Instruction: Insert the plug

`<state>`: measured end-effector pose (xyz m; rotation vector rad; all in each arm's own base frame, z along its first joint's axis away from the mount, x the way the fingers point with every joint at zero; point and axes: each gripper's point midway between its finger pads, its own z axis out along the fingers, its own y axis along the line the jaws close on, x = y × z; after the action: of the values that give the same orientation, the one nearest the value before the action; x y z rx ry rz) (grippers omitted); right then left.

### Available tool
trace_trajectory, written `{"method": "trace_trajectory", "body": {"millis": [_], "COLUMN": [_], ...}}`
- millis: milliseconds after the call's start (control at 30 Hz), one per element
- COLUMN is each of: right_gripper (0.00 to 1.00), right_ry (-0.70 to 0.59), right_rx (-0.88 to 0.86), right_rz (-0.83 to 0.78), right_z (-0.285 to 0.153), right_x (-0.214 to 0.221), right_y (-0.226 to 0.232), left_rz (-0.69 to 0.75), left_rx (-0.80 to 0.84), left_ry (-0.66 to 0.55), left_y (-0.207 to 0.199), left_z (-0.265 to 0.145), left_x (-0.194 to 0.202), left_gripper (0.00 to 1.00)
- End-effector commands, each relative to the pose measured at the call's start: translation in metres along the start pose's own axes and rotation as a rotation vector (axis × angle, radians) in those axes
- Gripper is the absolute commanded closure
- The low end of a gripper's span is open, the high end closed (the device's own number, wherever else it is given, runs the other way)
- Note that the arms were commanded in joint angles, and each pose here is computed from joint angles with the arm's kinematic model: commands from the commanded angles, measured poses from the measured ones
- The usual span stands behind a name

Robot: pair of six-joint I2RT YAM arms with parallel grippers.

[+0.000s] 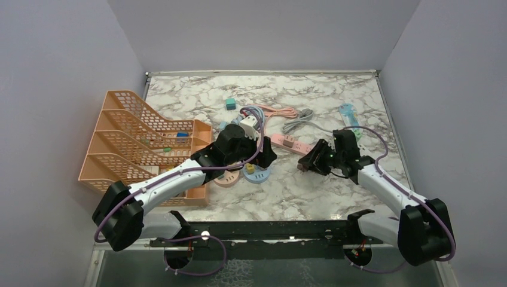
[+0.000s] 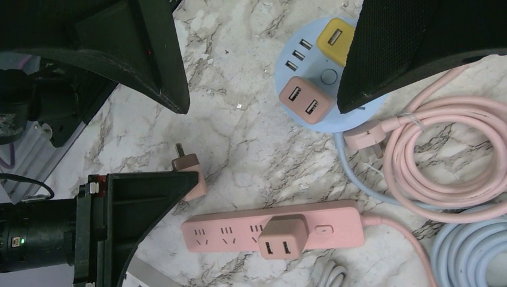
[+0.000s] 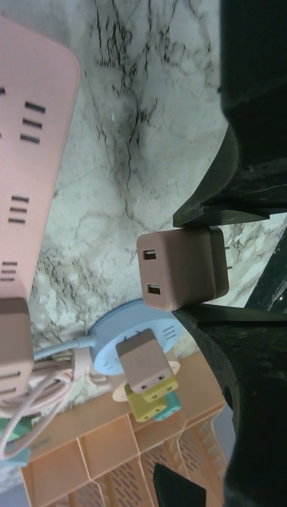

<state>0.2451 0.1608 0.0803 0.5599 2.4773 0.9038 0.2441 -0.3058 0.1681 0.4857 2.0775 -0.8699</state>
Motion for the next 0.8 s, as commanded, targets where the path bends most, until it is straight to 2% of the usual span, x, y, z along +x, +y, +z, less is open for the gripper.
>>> {"method": "trace_trajectory", "body": {"millis": [0,400,467,633,767], "right_gripper": [0.53,0.4,0.39,0.39,0.39], "right_ry": [-0.031,-0.049,-0.06,-0.096,-0.103], "right_rx": [0.152,0.29,0.291,0.276,0.268], "right_rz": [0.027,0.021,0.009,-0.032,-0.051], "right_z": [0.005,0.013,0.012,0.006,0.004], "right_x": [-0.002,-0.007,-0.012,-0.027,-0.033], "right_y": [-0.034,-0.062,-0.059,-0.045,-0.038], "left_rz": [0.049,0.063,0.058,0.02,-0.006], "left_rx": [-0.072,-0.29,-0.378,-0.718,-0.825], "left_ry": [-0.052,-0.123,-0.116,-0.09,-0.072], "left_y": [0.01,0.05,0.064,0.118,0.14], "left_z": [-0.011,-0.046,-0.056,-0.096,-0.118], "left_x": [-0.015,-0.015,-0.013,-0.006,-0.002], "left_gripper": [0.04,0.04,0.04,0.05,0.11]}}
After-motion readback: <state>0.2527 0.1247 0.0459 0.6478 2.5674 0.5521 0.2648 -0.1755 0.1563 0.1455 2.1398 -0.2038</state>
